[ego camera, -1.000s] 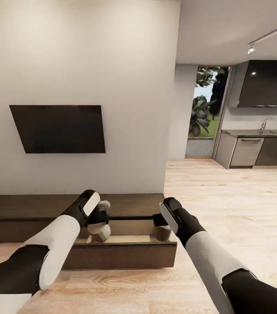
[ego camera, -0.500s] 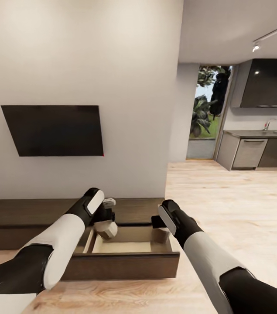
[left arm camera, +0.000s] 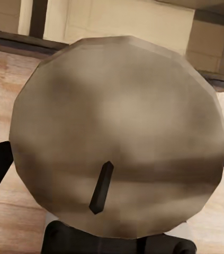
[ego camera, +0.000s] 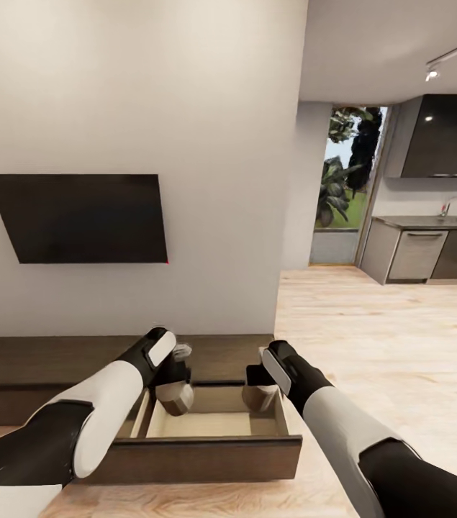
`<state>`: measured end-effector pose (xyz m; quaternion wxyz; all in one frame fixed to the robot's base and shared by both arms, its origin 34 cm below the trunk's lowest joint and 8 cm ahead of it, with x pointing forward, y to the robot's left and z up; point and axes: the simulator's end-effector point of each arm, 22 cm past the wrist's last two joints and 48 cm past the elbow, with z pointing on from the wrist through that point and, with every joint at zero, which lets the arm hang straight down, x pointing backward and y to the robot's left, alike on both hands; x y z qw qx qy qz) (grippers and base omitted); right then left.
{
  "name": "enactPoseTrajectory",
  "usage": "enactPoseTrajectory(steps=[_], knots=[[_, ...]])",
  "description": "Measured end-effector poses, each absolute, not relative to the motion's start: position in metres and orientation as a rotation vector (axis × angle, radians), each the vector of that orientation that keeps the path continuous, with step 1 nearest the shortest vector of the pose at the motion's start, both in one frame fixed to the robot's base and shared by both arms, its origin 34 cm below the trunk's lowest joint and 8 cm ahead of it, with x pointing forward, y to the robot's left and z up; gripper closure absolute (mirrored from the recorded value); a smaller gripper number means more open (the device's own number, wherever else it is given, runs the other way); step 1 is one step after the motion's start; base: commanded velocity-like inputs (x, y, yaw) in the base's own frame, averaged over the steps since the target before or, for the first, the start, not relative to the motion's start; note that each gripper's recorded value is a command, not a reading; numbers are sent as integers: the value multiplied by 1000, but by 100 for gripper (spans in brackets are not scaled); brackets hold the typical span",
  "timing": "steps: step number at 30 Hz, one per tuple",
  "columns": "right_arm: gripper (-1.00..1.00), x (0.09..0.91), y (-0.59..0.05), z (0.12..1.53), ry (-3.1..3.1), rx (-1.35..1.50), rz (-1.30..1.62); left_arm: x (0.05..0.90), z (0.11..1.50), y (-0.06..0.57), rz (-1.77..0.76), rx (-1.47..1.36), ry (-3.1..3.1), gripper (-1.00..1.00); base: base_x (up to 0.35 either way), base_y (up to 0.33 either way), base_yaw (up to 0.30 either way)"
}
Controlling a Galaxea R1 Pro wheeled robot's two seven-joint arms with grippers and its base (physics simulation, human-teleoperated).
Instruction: Place each of the two pumpkins and all three candles from the living room inside a cabinet in the living room (use any cabinet), then make sure every cabinet is closed, and position the cauldron so it is next to a table in the living room.
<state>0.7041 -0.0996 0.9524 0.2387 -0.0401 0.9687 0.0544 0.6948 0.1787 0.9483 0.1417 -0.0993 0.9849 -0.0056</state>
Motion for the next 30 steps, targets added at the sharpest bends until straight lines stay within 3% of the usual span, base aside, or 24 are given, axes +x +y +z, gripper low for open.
enactPoseTrajectory(steps=[30], knots=[[100, 721, -109, 919, 2571, -34, 136, 724, 919, 165, -33, -440, 2631, 100, 2, 0, 0]])
